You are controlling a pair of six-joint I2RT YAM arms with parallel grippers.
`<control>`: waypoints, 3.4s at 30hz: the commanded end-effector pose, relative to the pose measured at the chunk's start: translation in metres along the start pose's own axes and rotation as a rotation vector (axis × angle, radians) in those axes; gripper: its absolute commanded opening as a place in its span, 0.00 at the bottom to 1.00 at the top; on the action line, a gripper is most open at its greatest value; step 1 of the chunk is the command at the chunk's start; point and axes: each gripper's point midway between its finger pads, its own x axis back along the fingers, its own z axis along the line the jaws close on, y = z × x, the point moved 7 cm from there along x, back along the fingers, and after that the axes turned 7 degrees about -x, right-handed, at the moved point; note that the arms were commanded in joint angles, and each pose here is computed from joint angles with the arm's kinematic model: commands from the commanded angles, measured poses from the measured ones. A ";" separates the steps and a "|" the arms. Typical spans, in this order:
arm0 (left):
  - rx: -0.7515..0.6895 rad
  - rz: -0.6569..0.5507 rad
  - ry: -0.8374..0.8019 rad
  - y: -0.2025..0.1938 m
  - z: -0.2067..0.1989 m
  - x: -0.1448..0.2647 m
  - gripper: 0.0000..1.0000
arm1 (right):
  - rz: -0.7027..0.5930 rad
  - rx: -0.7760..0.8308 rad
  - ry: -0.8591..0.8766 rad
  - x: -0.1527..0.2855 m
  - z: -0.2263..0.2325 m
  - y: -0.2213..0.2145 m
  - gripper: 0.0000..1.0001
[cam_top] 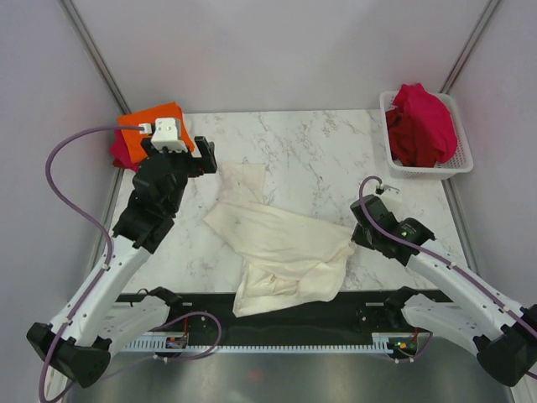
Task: Fold and stack the t-shirts
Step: Move the tshirt to the center of the board, then flatten the tshirt out
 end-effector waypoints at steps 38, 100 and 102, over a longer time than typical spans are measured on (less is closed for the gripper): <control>-0.130 0.988 -0.322 -0.263 -0.130 -0.213 0.81 | 0.142 0.085 0.171 -0.077 0.022 -0.037 0.00; 0.064 0.921 -0.208 -0.141 -0.053 -0.033 0.94 | -0.234 -0.048 0.156 0.040 -0.021 0.104 0.00; 0.094 0.918 -0.186 -0.151 -0.047 -0.012 0.95 | -0.233 -0.049 0.149 0.037 -0.022 0.103 0.00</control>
